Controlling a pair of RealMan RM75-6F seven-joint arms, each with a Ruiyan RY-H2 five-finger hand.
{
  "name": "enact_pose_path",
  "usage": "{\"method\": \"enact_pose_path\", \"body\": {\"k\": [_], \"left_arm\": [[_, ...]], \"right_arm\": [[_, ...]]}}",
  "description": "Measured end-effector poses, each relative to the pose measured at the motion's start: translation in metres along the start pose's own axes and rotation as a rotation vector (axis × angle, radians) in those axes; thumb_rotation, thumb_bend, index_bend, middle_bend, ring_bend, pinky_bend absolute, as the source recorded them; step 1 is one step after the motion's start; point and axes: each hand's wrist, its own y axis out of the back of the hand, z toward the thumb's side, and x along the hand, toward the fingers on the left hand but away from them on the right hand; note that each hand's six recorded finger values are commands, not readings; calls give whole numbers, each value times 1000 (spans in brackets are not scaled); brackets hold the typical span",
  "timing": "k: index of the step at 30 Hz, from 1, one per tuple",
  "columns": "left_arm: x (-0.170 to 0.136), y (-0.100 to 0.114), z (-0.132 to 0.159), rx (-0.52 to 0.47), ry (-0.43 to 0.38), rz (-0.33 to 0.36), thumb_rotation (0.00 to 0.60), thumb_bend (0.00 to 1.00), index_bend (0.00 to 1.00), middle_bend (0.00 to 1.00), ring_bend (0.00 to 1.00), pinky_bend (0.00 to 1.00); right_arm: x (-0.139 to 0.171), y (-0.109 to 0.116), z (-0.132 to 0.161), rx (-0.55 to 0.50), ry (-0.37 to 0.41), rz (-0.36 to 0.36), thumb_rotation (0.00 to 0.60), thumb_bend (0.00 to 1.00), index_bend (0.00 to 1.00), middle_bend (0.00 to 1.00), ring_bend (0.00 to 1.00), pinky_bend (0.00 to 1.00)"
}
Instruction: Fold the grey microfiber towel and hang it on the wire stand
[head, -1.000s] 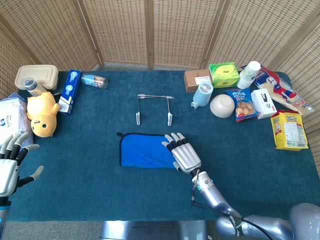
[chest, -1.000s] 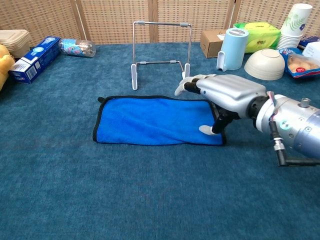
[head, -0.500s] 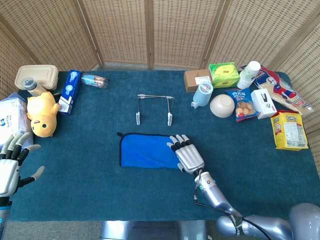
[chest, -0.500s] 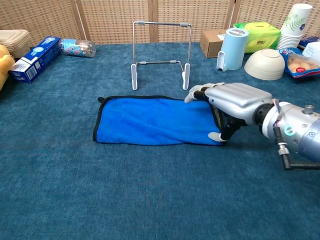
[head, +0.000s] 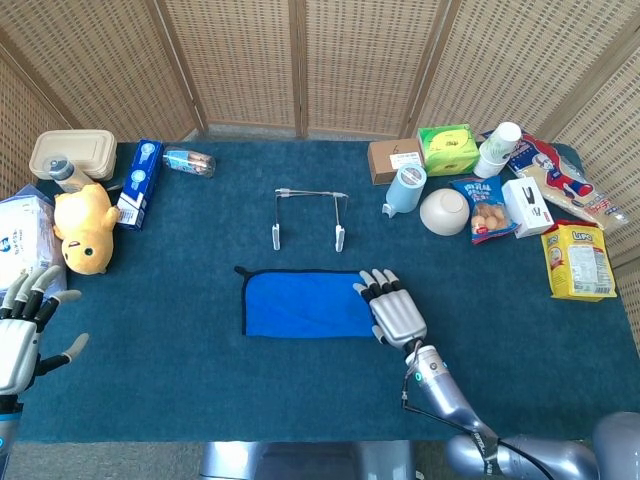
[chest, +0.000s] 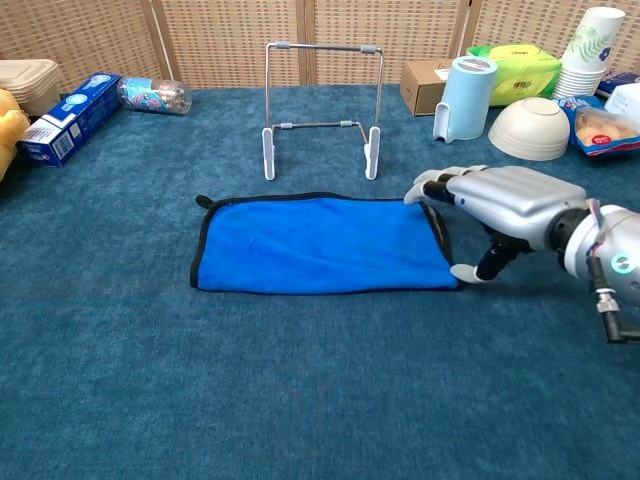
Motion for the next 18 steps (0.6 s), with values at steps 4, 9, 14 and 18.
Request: {"method": "enact_pose_path", "body": {"k": [4, 9, 14, 18], "left_arm": [[0, 0, -1, 5, -2, -7, 600, 344, 285, 78, 0, 0], [3, 2, 1, 7, -9, 0, 600, 344, 295, 79, 0, 0], [6, 0, 0, 18, -13, -18, 600, 344, 319, 81, 0, 0], [12, -3, 2, 27, -26, -37, 600, 345, 369, 95, 0, 0]], "right_arm": [[4, 5, -1, -13, 2, -13, 600, 301, 120, 59, 0, 0], [8, 17, 6, -53, 27, -42, 600, 301, 120, 59, 0, 0], [8, 42, -5, -77, 5, -113, 600, 301, 123, 59, 0, 0], [13, 62, -28, -91, -53, -178, 600, 302, 128, 59, 0, 0]]}}
